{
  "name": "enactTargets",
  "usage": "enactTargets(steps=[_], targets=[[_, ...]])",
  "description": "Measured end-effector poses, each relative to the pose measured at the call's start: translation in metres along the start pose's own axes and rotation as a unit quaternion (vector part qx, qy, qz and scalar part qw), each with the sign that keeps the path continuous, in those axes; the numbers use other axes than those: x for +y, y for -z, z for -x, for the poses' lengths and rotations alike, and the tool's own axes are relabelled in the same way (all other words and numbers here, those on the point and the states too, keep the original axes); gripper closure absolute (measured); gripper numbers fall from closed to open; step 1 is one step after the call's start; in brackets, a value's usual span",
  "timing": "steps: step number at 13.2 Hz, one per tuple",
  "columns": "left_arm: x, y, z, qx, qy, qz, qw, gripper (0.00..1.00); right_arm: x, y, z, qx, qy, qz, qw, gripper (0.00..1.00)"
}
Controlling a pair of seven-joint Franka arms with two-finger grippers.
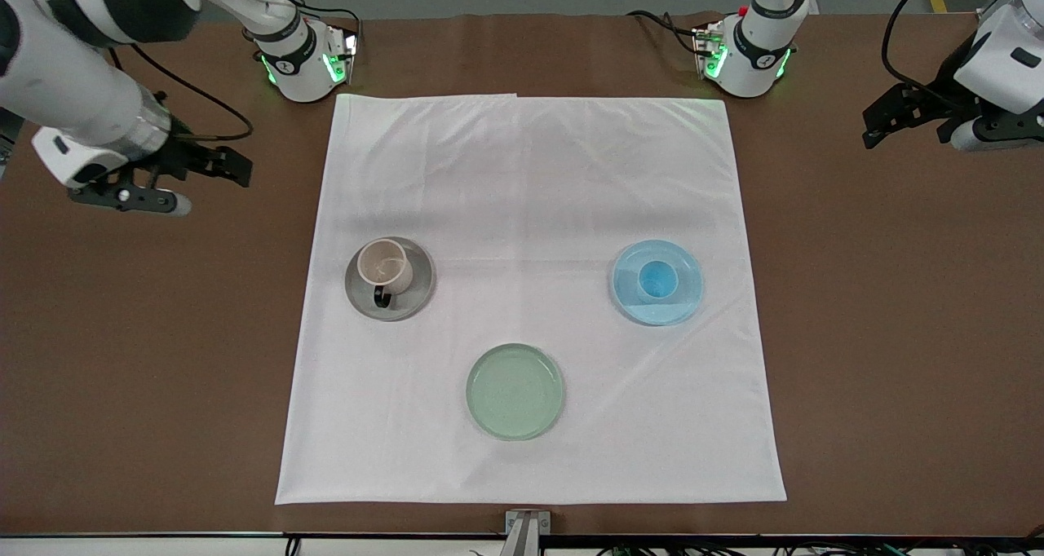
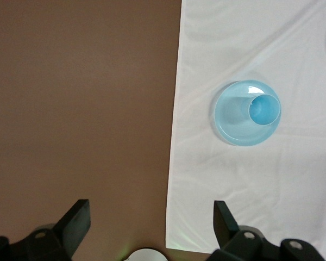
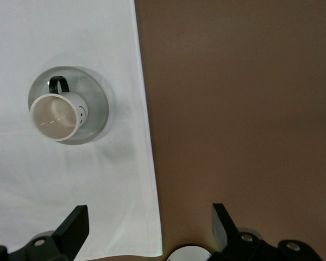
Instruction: Place blue cup in blue plate and white mug in gray plate
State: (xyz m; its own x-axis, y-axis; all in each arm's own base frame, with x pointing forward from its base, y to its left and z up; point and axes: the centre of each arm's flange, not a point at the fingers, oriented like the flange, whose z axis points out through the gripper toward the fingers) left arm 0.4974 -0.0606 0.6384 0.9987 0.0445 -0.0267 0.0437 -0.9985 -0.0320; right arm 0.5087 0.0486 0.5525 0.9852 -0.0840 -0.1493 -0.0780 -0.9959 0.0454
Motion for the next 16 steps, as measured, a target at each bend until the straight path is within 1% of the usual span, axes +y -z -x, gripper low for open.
enactTargets(steps=[3,5,6,9,11,15,16], targets=[[0.0,0.001,-0.002,0.002,0.0,0.001,1.0,0.0,0.061,0.007,-0.002,0.011,0.023,-0.01,1.0,0.0],[-0.001,0.002,-0.002,0.003,0.001,0.001,1.0,0.0,0.074,0.013,-0.004,0.022,0.022,-0.012,0.999,0.0],[-0.002,0.005,-0.002,0.006,0.002,0.002,1.0,0.0,0.075,0.023,-0.004,0.034,0.021,-0.012,0.999,0.0],[-0.007,0.01,-0.004,0.011,0.007,0.003,1.0,0.0,0.077,0.069,-0.002,0.082,0.02,-0.013,0.996,0.0],[-0.008,0.01,-0.005,0.012,0.008,0.004,1.0,0.0,0.078,0.094,0.0,0.108,0.019,-0.014,0.994,0.0],[-0.008,0.01,-0.006,0.011,0.008,0.004,1.0,0.0,0.086,0.123,-0.007,0.14,0.011,-0.015,0.99,0.0],[-0.008,0.009,-0.006,0.011,0.008,0.004,1.0,0.0,0.087,0.129,-0.012,0.143,0.01,-0.015,0.99,0.0]])
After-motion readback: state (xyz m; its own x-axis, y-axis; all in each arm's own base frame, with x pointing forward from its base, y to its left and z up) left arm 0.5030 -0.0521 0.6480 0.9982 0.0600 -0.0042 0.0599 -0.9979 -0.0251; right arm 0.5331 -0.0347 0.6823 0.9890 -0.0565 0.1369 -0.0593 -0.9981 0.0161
